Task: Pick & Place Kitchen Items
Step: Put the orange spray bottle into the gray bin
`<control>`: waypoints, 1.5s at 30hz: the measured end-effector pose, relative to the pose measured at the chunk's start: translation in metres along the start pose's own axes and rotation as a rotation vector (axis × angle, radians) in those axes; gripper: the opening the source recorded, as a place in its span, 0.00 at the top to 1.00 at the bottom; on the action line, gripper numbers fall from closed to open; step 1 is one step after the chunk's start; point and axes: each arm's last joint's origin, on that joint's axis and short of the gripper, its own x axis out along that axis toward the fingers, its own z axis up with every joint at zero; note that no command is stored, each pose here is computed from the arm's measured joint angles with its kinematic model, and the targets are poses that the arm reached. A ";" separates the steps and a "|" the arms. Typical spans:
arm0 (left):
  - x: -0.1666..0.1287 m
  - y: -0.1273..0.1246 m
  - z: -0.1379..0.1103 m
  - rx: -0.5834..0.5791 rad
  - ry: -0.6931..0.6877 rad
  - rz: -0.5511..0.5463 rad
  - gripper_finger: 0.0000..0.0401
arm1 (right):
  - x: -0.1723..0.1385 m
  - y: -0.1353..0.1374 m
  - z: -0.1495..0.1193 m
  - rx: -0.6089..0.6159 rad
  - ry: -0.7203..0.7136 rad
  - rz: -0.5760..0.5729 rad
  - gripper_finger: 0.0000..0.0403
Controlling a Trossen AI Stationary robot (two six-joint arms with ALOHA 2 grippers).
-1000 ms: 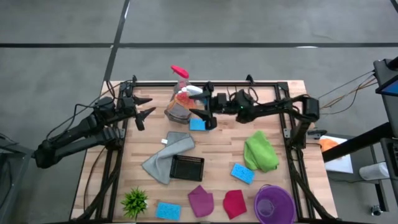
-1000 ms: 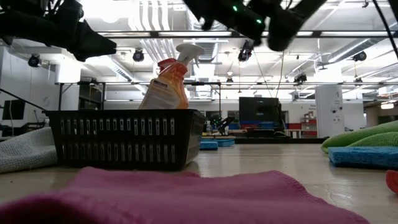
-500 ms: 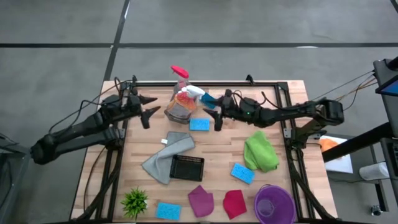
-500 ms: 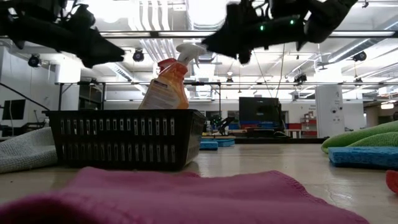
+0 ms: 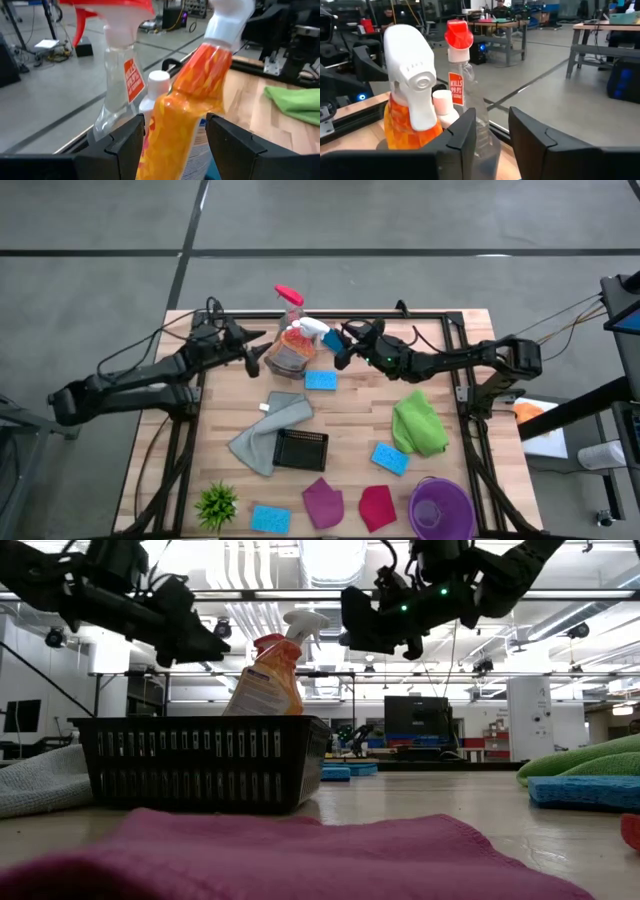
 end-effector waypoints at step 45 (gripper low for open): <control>0.038 0.008 -0.036 -0.045 0.411 0.235 0.46 | 0.012 0.002 0.002 -0.045 -0.001 -0.015 0.88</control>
